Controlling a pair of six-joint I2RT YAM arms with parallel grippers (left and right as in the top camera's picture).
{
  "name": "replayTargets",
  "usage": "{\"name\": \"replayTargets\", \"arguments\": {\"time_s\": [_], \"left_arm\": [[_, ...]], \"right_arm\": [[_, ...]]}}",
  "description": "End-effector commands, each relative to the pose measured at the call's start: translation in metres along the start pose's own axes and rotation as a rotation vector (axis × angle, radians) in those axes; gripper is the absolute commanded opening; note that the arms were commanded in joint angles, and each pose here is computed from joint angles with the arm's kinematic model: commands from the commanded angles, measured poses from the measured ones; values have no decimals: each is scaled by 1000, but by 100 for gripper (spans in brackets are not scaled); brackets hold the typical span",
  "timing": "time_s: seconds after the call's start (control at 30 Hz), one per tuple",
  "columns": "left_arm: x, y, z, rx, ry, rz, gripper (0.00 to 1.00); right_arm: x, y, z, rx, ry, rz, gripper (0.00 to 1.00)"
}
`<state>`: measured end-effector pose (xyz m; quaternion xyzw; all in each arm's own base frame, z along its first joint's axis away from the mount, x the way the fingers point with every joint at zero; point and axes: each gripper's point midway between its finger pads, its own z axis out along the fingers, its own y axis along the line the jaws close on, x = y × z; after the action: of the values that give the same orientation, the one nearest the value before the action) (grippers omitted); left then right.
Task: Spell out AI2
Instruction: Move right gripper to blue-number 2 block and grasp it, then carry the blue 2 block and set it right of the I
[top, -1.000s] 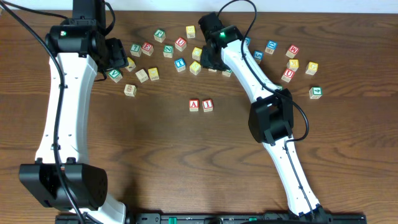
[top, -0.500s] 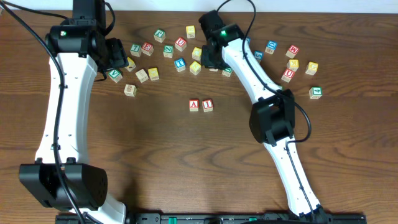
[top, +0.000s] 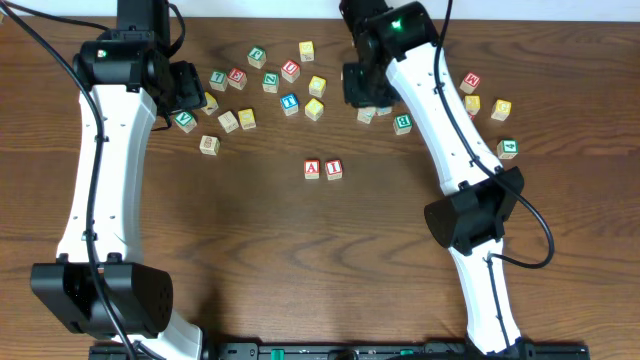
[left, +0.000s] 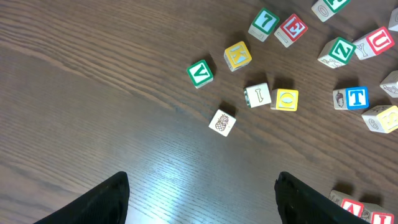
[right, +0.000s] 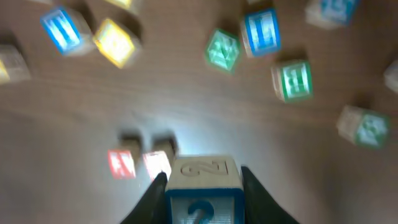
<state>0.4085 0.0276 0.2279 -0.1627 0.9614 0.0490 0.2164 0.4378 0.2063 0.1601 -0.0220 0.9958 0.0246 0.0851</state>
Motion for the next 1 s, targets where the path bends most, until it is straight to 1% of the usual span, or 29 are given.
{"name": "replayTargets", "arguments": {"time_s": [0.0,0.1,0.23,0.5,0.67,0.8,0.97], "left_arm": [[-2,3,-2,-12,-9,3,74],[-2,3,-2,-11,-10,3,74],[-2,3,-2,-11,-9,3,74],[-2,3,-2,-11,-9,3,74],[-2,2,-2,-12,-8,4,74],[-2,2,-2,-12,-8,4,74],[-2,2,-2,-12,-8,4,74]], "right_arm": [[15,2,15,27,77,-43,17],[26,4,25,45,124,-58,13],[40,9,46,66,179,-92,12],[67,6,93,100,282,-112,12],[69,7,112,95,279,-114,14],[69,11,124,63,274,-150,16],[72,12,130,53,283,-157,18]]}}
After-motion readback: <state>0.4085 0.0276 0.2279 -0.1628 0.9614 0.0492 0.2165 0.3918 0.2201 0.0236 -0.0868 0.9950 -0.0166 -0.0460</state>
